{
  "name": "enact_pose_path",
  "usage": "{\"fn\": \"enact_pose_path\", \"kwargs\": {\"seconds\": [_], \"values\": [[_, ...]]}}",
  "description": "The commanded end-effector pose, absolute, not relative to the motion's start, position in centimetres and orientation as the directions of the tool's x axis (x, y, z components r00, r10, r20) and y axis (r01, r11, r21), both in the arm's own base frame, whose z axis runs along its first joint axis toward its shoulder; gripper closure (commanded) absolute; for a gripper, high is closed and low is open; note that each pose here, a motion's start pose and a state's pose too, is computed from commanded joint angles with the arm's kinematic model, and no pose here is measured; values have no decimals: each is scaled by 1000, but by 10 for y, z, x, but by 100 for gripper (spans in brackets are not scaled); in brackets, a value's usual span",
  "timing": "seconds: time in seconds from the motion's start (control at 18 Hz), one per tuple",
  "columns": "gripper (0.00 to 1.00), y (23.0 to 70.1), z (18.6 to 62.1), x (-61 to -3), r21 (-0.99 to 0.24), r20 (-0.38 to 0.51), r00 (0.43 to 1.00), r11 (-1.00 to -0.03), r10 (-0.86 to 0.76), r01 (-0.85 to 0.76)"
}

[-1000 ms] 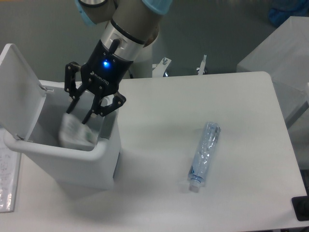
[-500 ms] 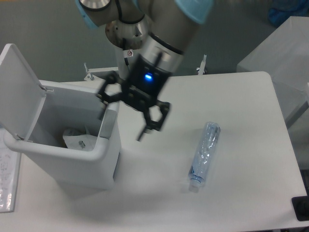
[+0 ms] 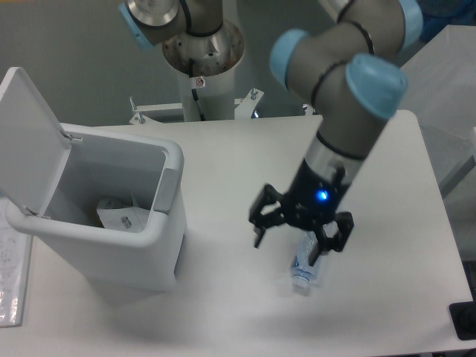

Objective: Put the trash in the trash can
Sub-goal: 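Move the gripper over the clear plastic water bottle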

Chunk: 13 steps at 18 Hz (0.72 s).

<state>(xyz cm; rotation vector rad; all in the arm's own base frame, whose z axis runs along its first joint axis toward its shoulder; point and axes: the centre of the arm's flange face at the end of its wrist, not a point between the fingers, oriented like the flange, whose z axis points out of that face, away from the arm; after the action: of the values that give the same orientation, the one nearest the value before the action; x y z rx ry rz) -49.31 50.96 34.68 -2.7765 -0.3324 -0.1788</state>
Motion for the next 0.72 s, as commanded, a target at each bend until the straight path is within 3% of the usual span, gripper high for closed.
{"fn": "enact_pose_path", "kwargs": {"seconds": [0.33,0.5,0.72], "values": [[0,535,286,-486,-122,49,985,-978,166,171],[0,544,273,-485,-77,14,988,-985,154,155],[0,559,253,-482,-16,-98,987,-992,124,123]]}}
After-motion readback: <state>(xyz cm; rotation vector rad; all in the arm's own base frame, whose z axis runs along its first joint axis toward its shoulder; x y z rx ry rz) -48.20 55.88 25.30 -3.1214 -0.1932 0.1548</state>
